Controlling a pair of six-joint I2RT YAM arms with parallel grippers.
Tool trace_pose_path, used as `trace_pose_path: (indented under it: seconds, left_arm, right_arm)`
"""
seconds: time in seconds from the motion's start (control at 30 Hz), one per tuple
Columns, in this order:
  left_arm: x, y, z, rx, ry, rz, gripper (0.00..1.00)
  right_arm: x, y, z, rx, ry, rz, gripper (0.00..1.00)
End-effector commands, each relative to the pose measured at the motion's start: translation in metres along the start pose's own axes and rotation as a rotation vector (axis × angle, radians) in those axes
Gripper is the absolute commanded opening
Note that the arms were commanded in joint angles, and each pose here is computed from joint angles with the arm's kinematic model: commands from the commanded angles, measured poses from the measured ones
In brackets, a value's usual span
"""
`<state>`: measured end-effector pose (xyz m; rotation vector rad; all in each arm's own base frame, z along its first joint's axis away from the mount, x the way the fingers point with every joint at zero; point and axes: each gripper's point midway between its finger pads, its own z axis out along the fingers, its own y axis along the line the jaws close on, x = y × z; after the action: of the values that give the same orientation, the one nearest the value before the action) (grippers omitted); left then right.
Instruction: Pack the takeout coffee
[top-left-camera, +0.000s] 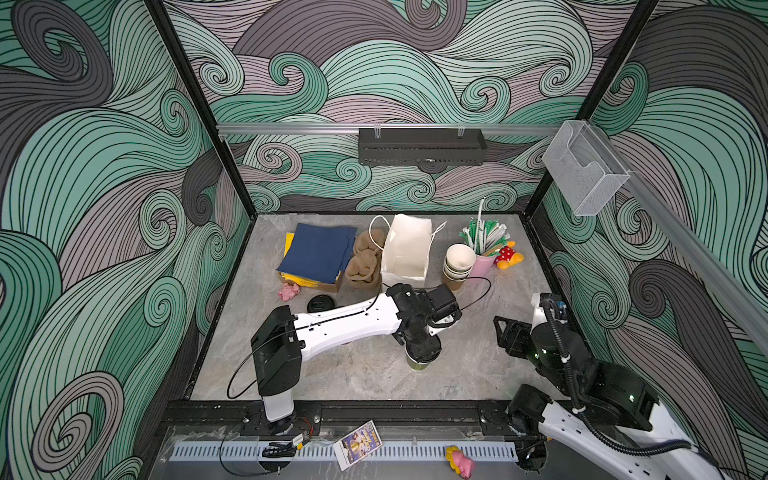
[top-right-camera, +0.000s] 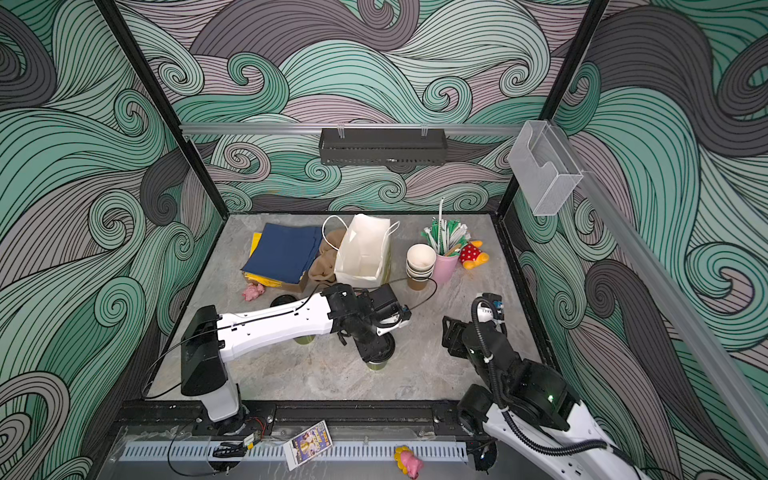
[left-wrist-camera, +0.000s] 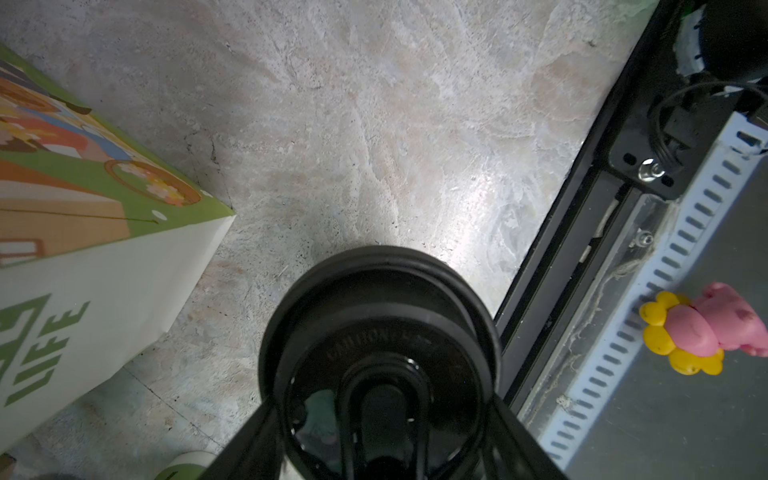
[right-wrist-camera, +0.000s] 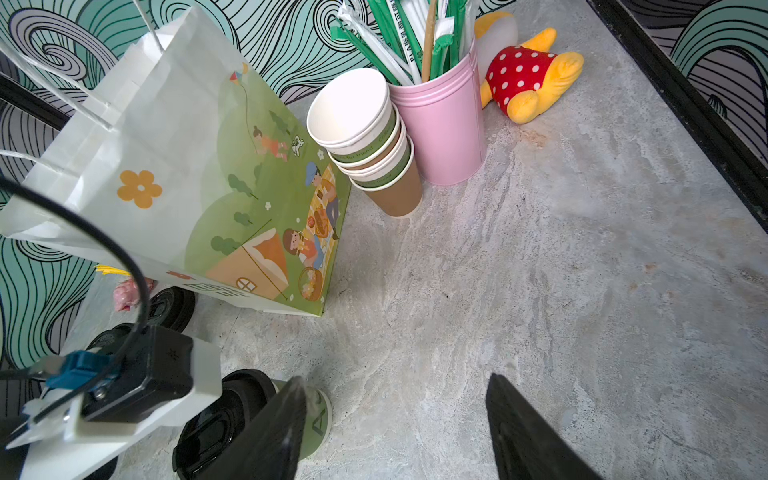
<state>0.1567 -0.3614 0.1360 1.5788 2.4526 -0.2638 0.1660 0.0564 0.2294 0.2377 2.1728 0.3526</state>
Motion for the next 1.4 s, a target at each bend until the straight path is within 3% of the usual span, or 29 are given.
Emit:
trace_pose_path:
  seconds: [0.0,0.33,0.73,1.37]
  left_arm:
    - [0.009,0.003,-0.002,0.0,0.027,-0.023,0.64]
    - [0.019,0.009,0.002,-0.031,0.078,-0.036,0.65]
    - [0.015,0.002,0.008,0.01,0.044,-0.056,0.64]
    - [0.004,0.004,-0.012,-0.007,-0.037,-0.045,0.63]
  right_arm:
    - [0.004,-0.004,0.002,0.018,0.009,0.011,0.7]
    - [0.004,-0.005,0.002,0.021,0.007,0.011,0.7]
    - [0.005,-0.005,0.001,0.015,0.009,0.011,0.69]
    - [0.005,-0.002,0.003,0.017,0.023,-0.006,0.7]
